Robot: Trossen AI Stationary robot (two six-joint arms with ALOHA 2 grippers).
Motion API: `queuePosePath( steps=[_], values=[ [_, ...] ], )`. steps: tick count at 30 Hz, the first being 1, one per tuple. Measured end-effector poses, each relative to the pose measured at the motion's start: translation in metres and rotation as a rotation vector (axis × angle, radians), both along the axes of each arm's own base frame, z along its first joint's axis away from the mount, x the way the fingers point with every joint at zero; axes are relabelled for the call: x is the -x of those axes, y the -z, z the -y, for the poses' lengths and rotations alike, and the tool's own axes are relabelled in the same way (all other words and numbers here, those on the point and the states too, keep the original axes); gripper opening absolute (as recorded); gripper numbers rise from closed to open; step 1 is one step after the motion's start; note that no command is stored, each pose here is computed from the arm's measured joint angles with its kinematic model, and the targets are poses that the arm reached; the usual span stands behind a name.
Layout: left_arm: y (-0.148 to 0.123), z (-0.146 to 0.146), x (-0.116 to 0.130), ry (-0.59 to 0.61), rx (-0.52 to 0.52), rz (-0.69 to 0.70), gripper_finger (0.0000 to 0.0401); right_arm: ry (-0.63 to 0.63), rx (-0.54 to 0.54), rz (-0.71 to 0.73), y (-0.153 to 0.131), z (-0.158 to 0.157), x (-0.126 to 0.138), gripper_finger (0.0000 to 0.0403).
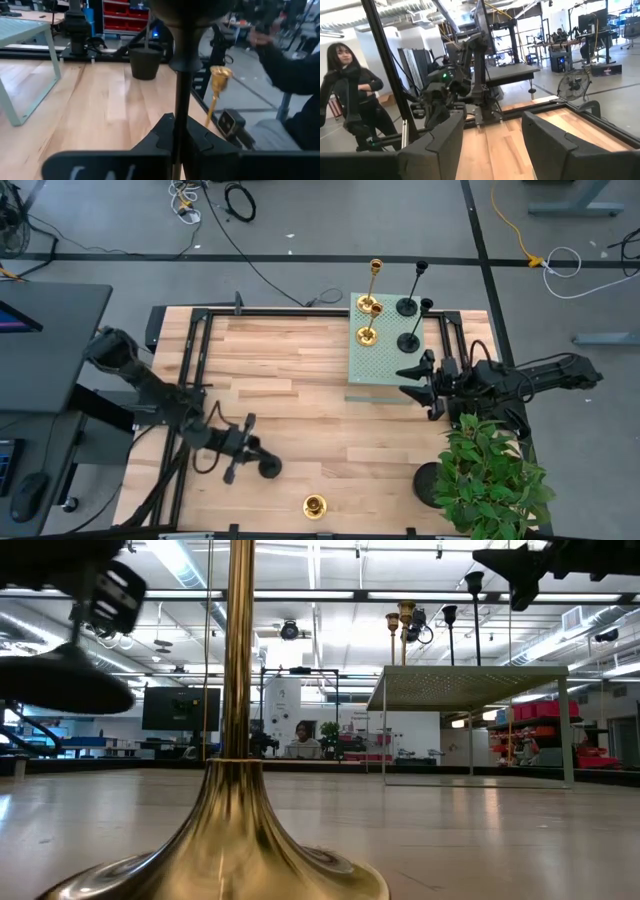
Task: Pick & Place candle stick holders
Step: Put the black candle holder on top of the shelf aligned with the other black candle holders
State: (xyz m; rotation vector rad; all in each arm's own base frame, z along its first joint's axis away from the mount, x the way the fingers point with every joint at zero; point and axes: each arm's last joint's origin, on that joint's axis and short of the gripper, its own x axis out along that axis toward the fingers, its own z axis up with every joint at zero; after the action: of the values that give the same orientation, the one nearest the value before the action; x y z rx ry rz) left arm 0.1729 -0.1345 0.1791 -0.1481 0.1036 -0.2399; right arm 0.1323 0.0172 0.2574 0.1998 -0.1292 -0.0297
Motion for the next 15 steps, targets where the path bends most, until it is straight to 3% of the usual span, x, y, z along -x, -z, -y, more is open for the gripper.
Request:
queuePosePath(
  steps=[10, 15],
  values=[
    [-0.011, -0.050, -0.035, -0.023, 0.079, 0.049, 0.0012, 0.001, 0.010, -0.017, 0.002, 0.000, -0.003, 0.0204],
    [-0.033, -0.066, -0.060, 0.009, 0.047, 0.039, 0.0008, 0.002, 0.021, -0.018, 0.002, -0.001, -0.003, 0.0204]
  ],
)
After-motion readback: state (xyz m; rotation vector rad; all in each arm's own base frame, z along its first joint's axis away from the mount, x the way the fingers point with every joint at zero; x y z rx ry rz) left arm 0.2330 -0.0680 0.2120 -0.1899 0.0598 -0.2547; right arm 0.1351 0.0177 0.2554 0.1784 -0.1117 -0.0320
